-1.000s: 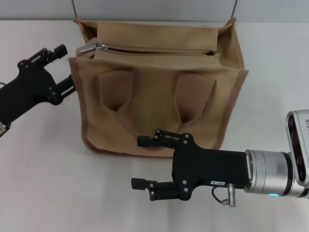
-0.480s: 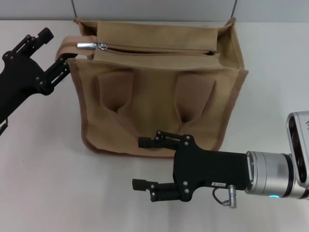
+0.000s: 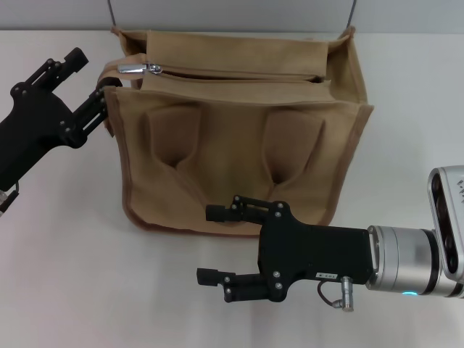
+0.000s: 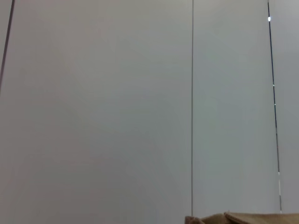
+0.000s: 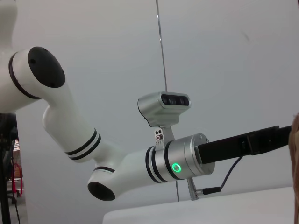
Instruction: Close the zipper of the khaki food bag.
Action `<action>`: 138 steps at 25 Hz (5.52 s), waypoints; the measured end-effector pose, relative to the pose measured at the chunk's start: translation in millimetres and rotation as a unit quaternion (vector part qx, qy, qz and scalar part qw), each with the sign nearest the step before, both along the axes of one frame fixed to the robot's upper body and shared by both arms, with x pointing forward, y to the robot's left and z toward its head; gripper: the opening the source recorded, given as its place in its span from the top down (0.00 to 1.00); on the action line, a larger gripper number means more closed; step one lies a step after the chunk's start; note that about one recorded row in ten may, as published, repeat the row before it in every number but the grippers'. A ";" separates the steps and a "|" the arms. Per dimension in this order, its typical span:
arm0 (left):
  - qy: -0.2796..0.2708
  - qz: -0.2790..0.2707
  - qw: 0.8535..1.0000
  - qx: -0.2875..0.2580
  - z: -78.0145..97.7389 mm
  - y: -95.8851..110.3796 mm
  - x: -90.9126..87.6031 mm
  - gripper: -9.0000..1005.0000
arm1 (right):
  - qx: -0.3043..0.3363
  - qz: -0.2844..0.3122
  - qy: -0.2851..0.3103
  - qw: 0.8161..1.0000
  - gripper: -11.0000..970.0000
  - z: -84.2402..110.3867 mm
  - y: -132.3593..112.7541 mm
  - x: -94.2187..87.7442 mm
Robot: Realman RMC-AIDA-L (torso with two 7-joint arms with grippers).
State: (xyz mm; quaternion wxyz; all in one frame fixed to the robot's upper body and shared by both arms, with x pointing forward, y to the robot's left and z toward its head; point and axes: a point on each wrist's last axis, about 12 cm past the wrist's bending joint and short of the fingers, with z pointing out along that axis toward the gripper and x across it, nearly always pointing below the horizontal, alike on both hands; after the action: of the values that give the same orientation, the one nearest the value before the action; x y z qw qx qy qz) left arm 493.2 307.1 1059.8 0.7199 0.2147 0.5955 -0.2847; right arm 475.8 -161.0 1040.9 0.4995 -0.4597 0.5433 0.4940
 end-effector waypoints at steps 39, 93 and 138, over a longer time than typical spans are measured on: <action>-0.067 -0.022 0.995 -0.076 4.9 -6.4 -36.9 0.90 | 0.168 -0.074 0.039 0.982 0.16 54.8 -9.4 40.5; -0.096 -0.039 0.991 -0.089 16.0 -13.5 -24.3 0.90 | 0.164 -0.002 0.713 0.682 0.17 79.1 34.3 98.2; -0.102 -0.049 0.988 -0.101 18.4 -17.9 -23.3 0.90 | 0.133 -0.032 0.650 0.748 0.17 85.7 28.6 110.9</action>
State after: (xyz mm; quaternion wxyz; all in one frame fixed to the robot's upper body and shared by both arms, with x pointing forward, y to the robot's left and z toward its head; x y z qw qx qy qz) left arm 469.9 289.1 1078.2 0.7800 0.1976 0.4760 -0.3549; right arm 586.7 -132.3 1126.6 0.0974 0.0614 0.6798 0.7243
